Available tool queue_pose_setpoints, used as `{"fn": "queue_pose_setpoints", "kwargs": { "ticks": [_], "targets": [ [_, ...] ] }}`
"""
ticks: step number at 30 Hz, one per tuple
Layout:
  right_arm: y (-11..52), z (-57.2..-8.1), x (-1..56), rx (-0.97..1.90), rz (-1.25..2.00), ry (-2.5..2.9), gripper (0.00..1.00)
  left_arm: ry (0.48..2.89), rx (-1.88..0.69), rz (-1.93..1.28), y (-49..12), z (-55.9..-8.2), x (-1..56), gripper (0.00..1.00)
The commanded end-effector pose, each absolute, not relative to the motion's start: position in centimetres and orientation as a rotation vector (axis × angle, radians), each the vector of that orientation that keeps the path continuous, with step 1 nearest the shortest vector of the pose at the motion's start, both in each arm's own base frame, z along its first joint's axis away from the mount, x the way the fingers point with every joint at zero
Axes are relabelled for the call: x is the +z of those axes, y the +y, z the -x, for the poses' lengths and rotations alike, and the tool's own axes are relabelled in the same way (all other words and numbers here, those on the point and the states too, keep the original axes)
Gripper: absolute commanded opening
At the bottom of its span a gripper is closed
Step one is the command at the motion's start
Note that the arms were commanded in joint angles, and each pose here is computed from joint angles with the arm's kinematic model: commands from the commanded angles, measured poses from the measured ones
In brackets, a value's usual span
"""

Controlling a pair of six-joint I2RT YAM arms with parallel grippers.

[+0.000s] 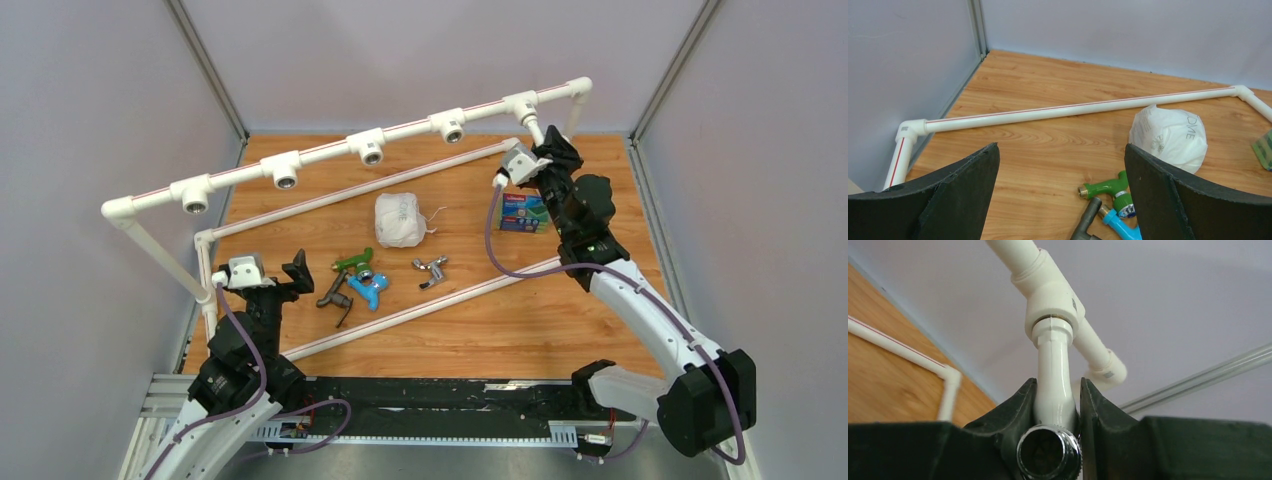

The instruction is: Install the water faucets

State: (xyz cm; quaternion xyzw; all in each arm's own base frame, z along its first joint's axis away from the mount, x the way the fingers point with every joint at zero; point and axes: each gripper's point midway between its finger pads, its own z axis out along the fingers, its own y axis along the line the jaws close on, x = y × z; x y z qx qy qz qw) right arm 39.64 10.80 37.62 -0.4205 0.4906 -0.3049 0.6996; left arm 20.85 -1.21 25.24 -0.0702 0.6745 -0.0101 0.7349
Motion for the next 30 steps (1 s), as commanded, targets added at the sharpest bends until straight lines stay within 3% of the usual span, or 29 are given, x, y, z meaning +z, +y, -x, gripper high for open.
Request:
{"fn": "queue_pose_setpoints", "kwargs": {
  "ticks": [1,7,12,14,19,21,26,30],
  "targets": [
    [13.3,-38.4,39.9,-0.035,0.448,1.192,0.0,1.463,-0.023,0.156,-1.1,-20.9,26.0,1.0],
    [12.9,-35.1,43.6,0.802,-0.318,0.99,0.0,1.469,-0.024,0.15,-1.3,-21.0,26.0,1.0],
    [9.4,-36.0,41.3,1.374,-1.028,0.717,0.0,1.473,-0.027,0.144,-1.4,-21.0,25.9,1.0],
    [9.0,-36.3,41.2,1.528,-1.142,0.603,0.0,1.473,-0.026,0.145,-1.4,-21.0,25.9,1.0],
    [10.8,-37.3,43.5,1.484,-1.005,0.669,0.0,1.476,-0.025,0.144,-1.4,-21.0,25.9,1.0],
    [12.0,-37.2,44.3,1.456,-0.9,0.729,0.07,1.475,-0.023,0.151,-1.3,-20.9,25.9,1.0],
    [12.3,-35.7,45.4,1.221,-0.659,0.841,0.44,1.473,-0.022,0.152,-1.2,-20.9,26.0,1.0],
    [10.4,-34.4,45.9,0.839,-0.456,0.921,0.63,1.474,-0.023,0.149,-1.3,-20.9,25.9,1.0]
  ]
}}
